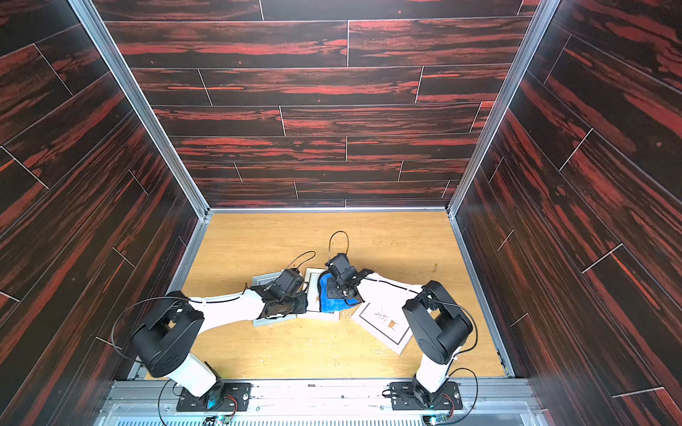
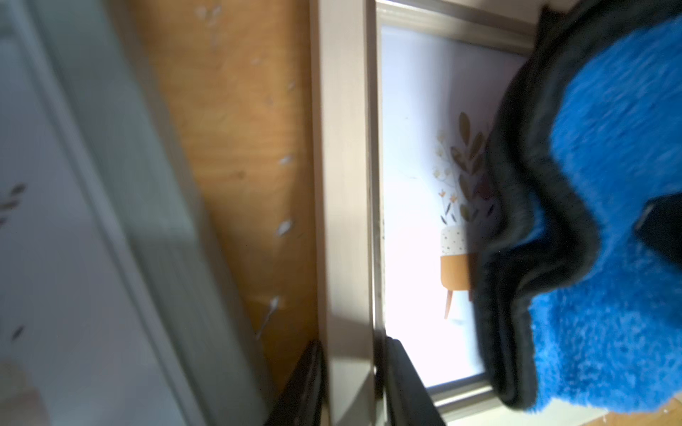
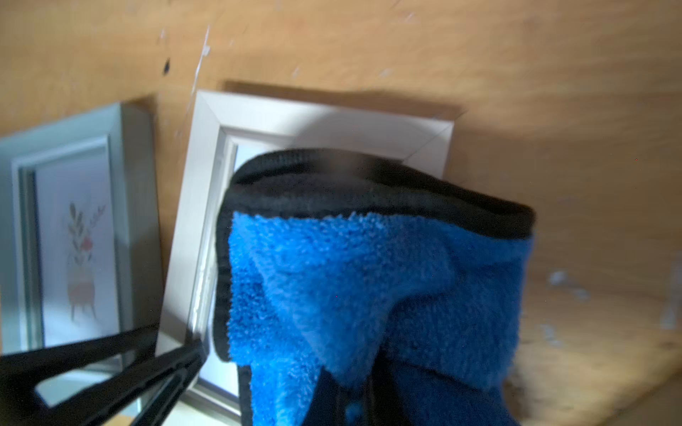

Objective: Wipe the picture frame with a cloth
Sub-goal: Move the picture frame to the center of the board, then wipe the dirt from the picture frame.

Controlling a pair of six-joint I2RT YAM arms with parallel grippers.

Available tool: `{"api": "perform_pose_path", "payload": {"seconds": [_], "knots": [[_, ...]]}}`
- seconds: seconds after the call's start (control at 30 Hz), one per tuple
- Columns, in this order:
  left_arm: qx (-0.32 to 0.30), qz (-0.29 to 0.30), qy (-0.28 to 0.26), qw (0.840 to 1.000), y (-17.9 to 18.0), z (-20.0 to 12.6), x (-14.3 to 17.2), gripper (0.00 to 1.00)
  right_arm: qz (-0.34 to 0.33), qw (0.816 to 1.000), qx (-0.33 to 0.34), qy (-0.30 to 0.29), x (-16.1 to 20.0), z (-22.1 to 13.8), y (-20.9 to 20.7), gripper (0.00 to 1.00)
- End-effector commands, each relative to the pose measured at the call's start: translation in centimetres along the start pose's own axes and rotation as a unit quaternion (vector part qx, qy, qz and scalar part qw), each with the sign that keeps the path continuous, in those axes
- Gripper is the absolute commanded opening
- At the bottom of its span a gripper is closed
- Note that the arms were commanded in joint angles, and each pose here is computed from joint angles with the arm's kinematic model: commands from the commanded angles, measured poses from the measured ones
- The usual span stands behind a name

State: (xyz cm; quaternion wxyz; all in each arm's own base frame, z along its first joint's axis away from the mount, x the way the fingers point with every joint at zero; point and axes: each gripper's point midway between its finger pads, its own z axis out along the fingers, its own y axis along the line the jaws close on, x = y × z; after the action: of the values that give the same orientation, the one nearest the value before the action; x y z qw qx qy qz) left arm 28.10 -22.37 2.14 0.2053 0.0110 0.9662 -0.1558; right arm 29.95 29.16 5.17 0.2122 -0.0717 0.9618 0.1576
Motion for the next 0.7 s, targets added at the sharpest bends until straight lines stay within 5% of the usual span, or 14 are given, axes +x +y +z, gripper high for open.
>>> {"api": "perform_pose_path", "payload": {"seconds": [0.0,0.17,0.5,0.67], "knots": [[-0.052,-0.023,0.031,0.998,3.5,-0.1,3.2,0.20,-0.007,0.999,-0.019,0.039,2.9,0.6,1.4,0.00],[-0.020,-0.027,0.038,0.999,2.2,0.9,3.3,0.18,-0.007,0.998,-0.007,0.055,4.6,1.0,1.1,0.00],[0.005,-0.031,0.025,0.999,0.3,2.0,1.5,0.16,0.024,0.998,0.063,-0.002,-4.4,4.6,-3.4,0.00],[-0.011,-0.040,0.013,0.999,1.1,2.1,1.3,0.16,0.001,0.997,0.072,0.029,0.1,2.9,-2.9,0.00]]}}
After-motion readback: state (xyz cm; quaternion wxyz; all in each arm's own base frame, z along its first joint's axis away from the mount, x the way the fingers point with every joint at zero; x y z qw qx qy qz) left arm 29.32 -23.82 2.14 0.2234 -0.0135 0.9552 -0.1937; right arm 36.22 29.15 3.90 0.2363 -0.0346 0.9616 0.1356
